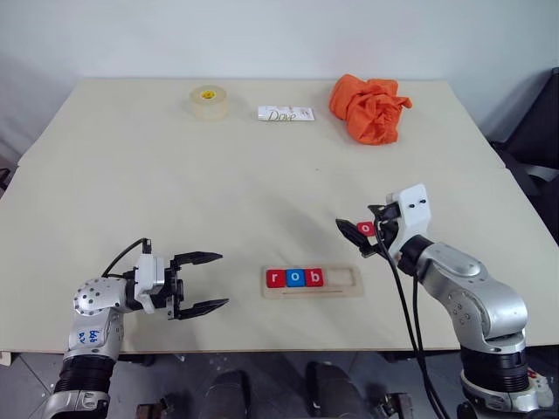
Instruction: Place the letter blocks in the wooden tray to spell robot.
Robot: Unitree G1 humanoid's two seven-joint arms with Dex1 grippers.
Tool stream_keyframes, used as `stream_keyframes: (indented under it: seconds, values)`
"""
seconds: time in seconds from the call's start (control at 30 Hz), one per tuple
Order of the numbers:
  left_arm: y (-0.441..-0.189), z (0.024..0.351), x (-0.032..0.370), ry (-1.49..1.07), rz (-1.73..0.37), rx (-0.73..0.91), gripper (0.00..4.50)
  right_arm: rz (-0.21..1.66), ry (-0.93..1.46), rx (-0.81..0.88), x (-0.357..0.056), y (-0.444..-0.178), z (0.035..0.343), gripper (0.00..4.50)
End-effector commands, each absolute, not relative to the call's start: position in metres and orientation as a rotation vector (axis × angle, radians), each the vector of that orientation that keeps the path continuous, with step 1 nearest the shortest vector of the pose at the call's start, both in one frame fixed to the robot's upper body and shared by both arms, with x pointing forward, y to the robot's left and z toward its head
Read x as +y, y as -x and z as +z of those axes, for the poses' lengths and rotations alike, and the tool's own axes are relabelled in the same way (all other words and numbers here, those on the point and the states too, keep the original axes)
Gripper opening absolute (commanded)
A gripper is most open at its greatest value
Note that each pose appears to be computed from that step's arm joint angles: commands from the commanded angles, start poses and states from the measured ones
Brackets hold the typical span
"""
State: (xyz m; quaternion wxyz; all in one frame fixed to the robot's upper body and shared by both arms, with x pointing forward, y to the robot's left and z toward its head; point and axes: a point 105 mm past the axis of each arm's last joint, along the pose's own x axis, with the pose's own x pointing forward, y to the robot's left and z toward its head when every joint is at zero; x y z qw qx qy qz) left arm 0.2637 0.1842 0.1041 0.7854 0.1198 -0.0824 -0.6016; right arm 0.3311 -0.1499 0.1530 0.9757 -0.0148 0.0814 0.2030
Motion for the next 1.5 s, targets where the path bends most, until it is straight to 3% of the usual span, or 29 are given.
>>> stream_keyframes:
  seconds: [0.03, 0.97, 1.07, 1.3, 1.5]
  values:
    - [-0.261, 0.109, 0.182, -0.272, -1.301, -0.211, 4.50, 0.320, 0.050, 0.130, -0.153, -0.329, 0.161, 4.48]
    - [-0.259, 0.108, 0.183, -0.272, -1.297, -0.205, 4.50, 0.203, -0.037, 0.255, -0.165, -0.349, 0.109, 4.48]
    - [-0.259, 0.109, 0.183, -0.273, -1.296, -0.206, 4.50, 0.208, -0.038, 0.257, -0.164, -0.348, 0.108, 3.86]
    - [-0.259, 0.109, 0.182, -0.272, -1.300, -0.206, 4.50, 0.216, -0.005, 0.244, -0.162, -0.348, 0.109, 1.51]
    - [-0.259, 0.109, 0.181, -0.270, -1.311, -0.207, 4.50, 0.301, -0.013, 0.120, -0.151, -0.341, 0.140, 1.46]
